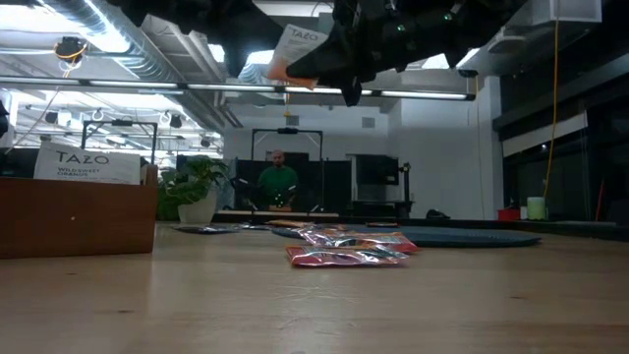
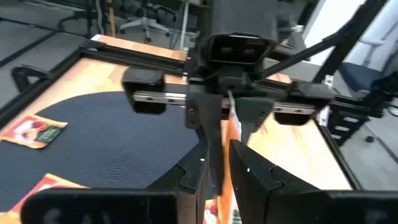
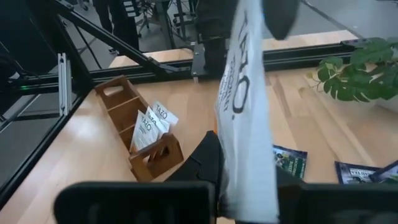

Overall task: Pick & Place Tea
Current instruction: Put the white tea bag into the right section of the wooden organizer

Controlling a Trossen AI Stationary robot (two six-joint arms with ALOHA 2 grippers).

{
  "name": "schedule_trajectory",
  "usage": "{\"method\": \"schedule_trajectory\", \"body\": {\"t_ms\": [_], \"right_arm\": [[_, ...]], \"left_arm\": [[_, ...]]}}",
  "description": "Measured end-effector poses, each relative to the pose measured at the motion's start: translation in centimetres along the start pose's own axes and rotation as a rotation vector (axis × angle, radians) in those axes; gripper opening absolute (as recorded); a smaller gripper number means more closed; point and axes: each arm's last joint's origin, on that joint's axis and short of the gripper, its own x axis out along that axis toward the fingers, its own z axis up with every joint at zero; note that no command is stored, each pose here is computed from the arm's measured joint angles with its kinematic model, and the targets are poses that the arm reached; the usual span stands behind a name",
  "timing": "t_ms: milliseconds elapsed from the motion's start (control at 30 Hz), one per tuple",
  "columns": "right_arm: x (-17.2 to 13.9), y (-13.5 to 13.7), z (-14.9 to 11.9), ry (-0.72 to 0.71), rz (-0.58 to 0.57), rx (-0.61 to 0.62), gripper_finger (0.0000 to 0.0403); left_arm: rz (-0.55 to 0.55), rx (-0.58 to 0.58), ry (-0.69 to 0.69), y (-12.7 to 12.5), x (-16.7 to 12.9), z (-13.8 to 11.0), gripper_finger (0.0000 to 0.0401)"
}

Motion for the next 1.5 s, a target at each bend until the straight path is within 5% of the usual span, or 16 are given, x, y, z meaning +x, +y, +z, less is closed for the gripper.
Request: {"method": "schedule_trajectory", "body": {"t_ms": [1000, 1500], "right_arm": [[0.0, 0.0, 0.1, -0.017, -0.020, -0.001, 0.0017], [0.0, -0.1, 0.2, -0.024, -0.024, -0.002, 0.0017]], "left_arm": [[0.028, 0.004, -0.036, 0.0, -0.2, 0.4, 0.0114], [-0.032, 0.004, -0.053, 0.2, 0.2, 0.5, 0.0109]]}}
